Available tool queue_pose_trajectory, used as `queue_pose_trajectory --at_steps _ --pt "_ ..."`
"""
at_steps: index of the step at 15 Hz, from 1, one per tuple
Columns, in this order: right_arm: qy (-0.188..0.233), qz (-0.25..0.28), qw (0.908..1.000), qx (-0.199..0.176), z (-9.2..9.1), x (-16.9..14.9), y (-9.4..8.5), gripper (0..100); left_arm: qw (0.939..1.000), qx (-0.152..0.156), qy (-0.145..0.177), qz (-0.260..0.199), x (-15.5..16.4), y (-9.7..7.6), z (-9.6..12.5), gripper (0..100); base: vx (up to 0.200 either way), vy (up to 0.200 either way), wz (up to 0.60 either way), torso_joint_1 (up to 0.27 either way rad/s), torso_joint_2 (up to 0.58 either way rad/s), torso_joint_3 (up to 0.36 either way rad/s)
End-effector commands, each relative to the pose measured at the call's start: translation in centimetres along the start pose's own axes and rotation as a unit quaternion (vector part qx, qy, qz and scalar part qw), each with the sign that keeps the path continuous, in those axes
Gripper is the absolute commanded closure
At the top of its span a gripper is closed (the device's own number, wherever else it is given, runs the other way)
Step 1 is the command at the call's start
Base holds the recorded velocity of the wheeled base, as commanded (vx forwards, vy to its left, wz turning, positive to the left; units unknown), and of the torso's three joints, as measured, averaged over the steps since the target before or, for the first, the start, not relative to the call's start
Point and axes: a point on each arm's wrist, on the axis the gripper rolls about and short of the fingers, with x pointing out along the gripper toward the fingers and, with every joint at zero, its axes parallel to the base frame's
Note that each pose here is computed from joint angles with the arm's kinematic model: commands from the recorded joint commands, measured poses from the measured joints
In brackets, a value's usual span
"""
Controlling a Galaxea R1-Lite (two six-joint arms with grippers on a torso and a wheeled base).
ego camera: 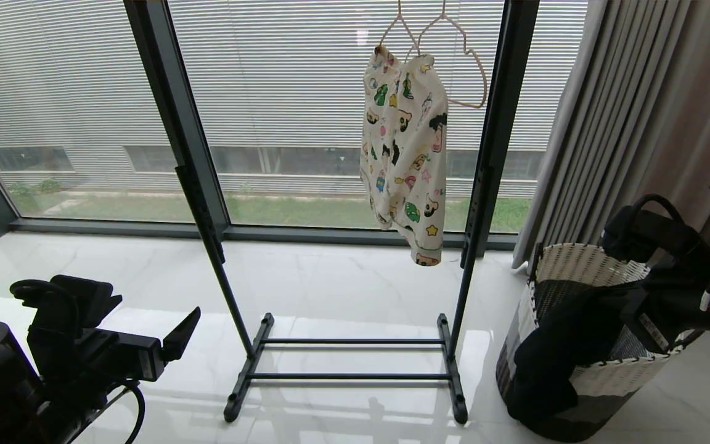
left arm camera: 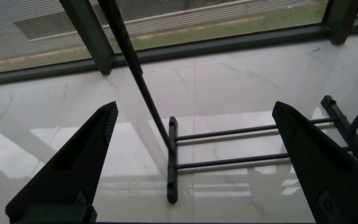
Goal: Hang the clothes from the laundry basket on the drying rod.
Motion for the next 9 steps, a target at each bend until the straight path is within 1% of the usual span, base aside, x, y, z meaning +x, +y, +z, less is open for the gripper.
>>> queue_pose_trajectory --at_steps 1,3,6,7,8,9 --pt "-0.003 -0.001 1.0 0.0 0.0 -0.2 0.0 100 1.0 0.0 0.0 -0.001 0.0 0.0 0.0 0 -0.2 0.0 0.0 0.007 0.0 0.002" --pt "-0.003 0.0 1.0 -0.001 0.0 -0.3 0.0 100 1.0 0.001 0.0 -0.002 0.0 -0.1 0.0 0 -0.2 0.0 0.0 0.002 0.0 0.0" --pt "-0.003 0.002 1.0 0.0 0.0 -0.2 0.1 100 0.9999 -0.002 -0.001 -0.012 0.0 -0.4 0.0 0 0.0 0.0 0.0 0.0 0.0 0.0" --pt "-0.003 0.003 1.0 -0.001 0.0 -0.2 0.1 100 0.9995 -0.015 -0.011 -0.027 0.5 -0.8 0.4 0 0.0 0.0 0.0 0.0 0.0 0.0" --pt "-0.003 0.003 1.0 -0.001 0.0 -0.2 0.1 100 0.9987 -0.032 -0.027 -0.028 1.3 -0.9 1.1 0 0.0 0.0 0.0 0.0 0.0 0.0" --pt "-0.003 0.004 1.0 -0.001 0.0 -0.2 0.2 100 0.9974 -0.039 -0.053 -0.029 2.2 -1.0 2.3 0 0.0 0.0 0.0 0.0 0.0 0.0"
